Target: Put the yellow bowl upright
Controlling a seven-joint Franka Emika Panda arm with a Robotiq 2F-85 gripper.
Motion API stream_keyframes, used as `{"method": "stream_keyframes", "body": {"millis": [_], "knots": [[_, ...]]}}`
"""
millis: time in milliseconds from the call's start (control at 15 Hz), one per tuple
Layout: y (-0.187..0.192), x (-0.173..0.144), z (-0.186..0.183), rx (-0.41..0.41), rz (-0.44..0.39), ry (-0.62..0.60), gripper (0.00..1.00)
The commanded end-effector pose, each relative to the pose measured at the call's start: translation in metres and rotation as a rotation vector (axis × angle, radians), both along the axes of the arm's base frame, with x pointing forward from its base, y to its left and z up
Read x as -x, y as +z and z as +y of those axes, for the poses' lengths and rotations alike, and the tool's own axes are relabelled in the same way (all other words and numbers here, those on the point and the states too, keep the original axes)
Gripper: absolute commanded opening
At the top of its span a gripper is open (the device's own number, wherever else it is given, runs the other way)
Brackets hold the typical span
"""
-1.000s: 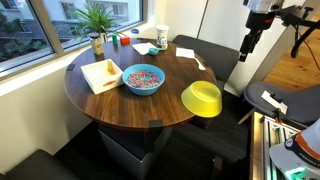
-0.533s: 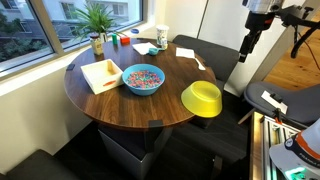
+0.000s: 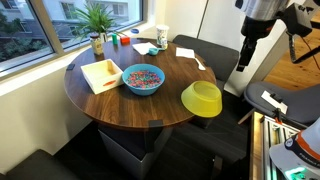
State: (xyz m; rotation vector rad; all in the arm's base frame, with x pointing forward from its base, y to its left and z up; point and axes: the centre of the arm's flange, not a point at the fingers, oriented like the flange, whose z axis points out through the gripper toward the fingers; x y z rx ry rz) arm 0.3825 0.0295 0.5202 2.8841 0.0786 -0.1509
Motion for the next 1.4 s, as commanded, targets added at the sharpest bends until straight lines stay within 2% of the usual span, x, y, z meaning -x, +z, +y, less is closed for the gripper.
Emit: {"method": "stream_keyframes", "body": {"millis": [0,67,200,600,733,1067,1200,1333], "knots": [[0.003,0.025,0.047,0.079,-0.046,0.096,1.0],[0.004,0.007,0.03,0.036,-0.019,0.062,1.0],[0.007,0.011,0.04,0.042,-0.031,0.078,1.0],[0.005,0.007,0.031,0.031,-0.023,0.058,1.0],[-0.007,0.009,0.045,0.087,0.012,0.036,1.0],[-0.028,0.026,0.087,0.078,-0.005,0.061,1.0],[-0.038,0.036,0.103,0.082,-0.008,0.103,1.0],[-0.052,0.049,0.12,0.102,-0.006,0.228,1.0]]}}
